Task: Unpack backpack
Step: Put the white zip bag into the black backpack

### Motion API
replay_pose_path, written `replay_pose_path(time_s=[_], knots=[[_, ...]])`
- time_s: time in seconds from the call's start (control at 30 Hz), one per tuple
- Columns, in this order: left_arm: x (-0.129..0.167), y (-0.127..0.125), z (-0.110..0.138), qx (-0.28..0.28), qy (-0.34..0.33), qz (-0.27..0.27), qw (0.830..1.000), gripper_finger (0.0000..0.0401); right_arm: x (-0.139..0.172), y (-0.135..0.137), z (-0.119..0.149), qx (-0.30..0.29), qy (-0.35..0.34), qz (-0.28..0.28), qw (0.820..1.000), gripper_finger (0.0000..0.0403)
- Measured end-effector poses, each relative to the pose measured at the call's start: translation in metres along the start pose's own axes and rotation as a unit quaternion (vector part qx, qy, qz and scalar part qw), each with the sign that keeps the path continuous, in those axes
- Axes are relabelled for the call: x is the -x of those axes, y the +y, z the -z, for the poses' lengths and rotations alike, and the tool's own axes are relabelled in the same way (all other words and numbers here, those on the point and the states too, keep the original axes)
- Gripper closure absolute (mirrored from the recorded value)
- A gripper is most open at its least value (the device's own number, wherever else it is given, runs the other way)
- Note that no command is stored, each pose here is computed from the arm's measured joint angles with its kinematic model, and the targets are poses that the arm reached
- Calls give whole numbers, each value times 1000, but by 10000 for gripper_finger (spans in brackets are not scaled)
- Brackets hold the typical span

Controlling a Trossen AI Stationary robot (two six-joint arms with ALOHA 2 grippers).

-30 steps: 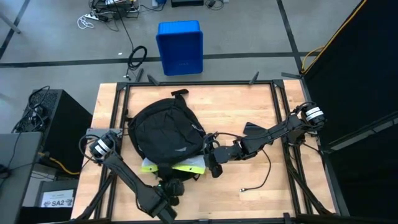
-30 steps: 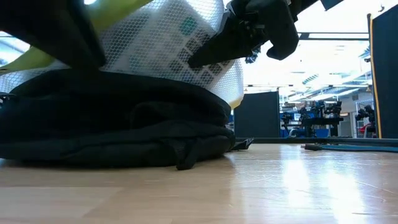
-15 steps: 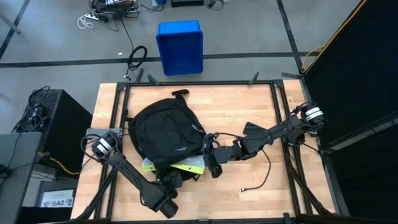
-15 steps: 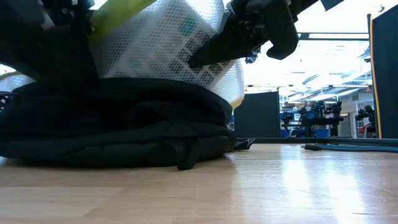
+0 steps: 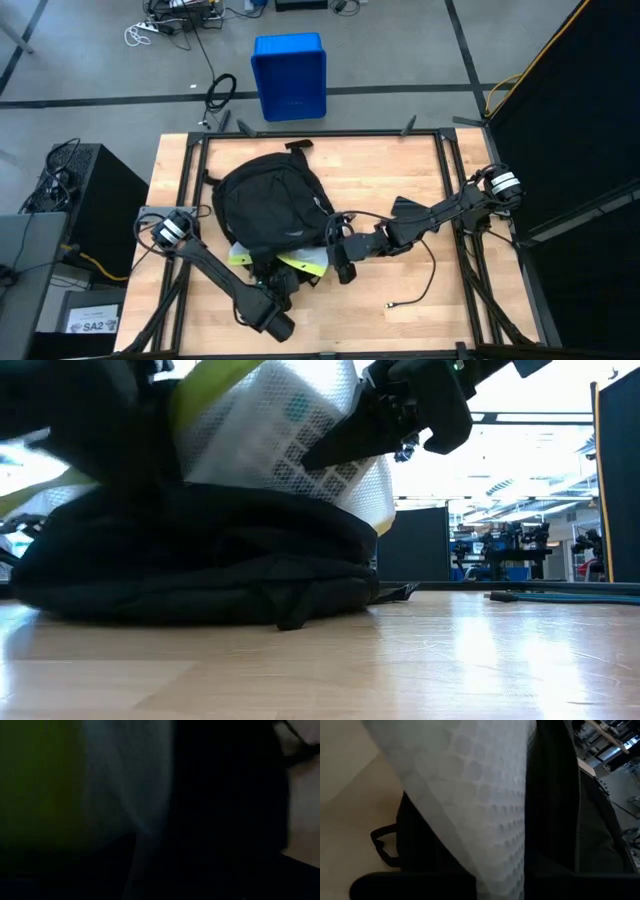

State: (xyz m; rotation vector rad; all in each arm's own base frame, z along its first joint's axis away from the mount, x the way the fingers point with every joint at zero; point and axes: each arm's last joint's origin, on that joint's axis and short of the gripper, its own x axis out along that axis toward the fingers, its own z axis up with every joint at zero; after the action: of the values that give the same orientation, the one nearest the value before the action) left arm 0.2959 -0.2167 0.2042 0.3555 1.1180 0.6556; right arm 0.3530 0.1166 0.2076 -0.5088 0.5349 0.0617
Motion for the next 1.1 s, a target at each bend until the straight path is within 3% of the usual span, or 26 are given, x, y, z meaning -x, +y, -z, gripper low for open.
replay_pose_path(time_s=[0.23, 0.4, 0.63, 0.77, 0.93, 1.1], knots=[[15, 12, 1, -13, 8, -34, 999, 118, 0, 0, 0, -13, -4, -6, 1000, 385], [-13, 0, 9, -24, 41, -2, 999, 118, 0, 0, 0, -25, -1, -8, 1000, 385], [-42, -14, 18, -41, 32, 30, 998, 119, -1, 1, 2, -28, 9, -8, 1000, 385], [-51, -13, 19, -22, 27, 20, 999, 134, -1, 0, 3, -35, 10, -5, 999, 385], [-64, -10, 19, -10, 33, 13, 999, 203, -2, -3, 4, -43, 15, 2, 999, 385], [-69, -8, 17, 7, 27, 5, 1000, 354, -2, -1, 8, -43, 19, -2, 999, 385]])
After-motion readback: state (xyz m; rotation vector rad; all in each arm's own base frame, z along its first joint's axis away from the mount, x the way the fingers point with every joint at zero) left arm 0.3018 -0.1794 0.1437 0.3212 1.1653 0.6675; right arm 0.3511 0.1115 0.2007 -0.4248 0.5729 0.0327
